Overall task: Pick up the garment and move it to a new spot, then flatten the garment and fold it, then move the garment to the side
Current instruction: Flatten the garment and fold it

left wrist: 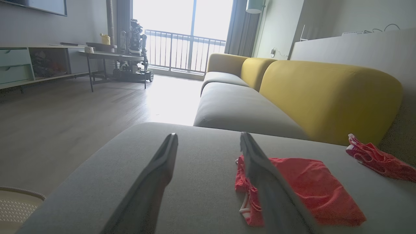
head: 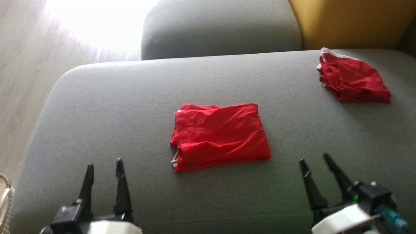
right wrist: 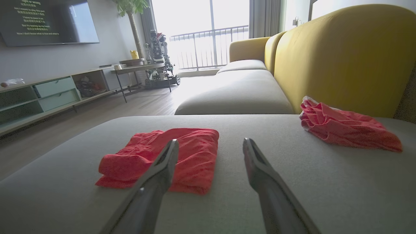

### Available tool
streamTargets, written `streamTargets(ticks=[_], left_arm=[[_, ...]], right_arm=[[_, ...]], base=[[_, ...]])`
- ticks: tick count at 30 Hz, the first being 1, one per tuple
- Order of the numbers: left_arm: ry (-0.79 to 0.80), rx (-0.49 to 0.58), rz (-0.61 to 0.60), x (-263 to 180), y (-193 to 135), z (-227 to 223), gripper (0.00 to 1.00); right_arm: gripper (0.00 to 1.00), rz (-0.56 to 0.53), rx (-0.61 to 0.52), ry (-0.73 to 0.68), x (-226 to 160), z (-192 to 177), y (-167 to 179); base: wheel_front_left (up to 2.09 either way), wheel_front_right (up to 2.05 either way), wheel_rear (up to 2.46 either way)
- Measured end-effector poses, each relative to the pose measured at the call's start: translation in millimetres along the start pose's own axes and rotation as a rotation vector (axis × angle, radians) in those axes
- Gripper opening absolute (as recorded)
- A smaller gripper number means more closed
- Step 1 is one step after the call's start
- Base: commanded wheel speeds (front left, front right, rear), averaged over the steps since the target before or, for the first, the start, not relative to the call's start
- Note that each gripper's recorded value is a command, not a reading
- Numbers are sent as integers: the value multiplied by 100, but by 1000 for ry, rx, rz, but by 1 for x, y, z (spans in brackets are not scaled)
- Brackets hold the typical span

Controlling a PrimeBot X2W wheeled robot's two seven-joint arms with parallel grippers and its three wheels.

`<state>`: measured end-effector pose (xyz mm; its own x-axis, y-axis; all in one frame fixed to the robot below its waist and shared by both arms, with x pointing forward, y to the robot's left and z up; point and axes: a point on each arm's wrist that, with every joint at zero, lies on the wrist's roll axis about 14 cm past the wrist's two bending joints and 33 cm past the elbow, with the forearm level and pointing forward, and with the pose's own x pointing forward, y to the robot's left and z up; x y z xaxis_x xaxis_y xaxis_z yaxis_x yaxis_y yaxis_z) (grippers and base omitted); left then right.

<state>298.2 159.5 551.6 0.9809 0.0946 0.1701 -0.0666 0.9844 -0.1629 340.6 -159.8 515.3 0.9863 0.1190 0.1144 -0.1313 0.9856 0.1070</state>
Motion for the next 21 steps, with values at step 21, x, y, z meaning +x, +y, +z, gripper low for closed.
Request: streamTargets(ticks=[21], left_arm=[[84,61,-31,-21,15,-34,100]], right_arm=[[100,4,37,-10,-13,2,8]], base=[[0,0,0]])
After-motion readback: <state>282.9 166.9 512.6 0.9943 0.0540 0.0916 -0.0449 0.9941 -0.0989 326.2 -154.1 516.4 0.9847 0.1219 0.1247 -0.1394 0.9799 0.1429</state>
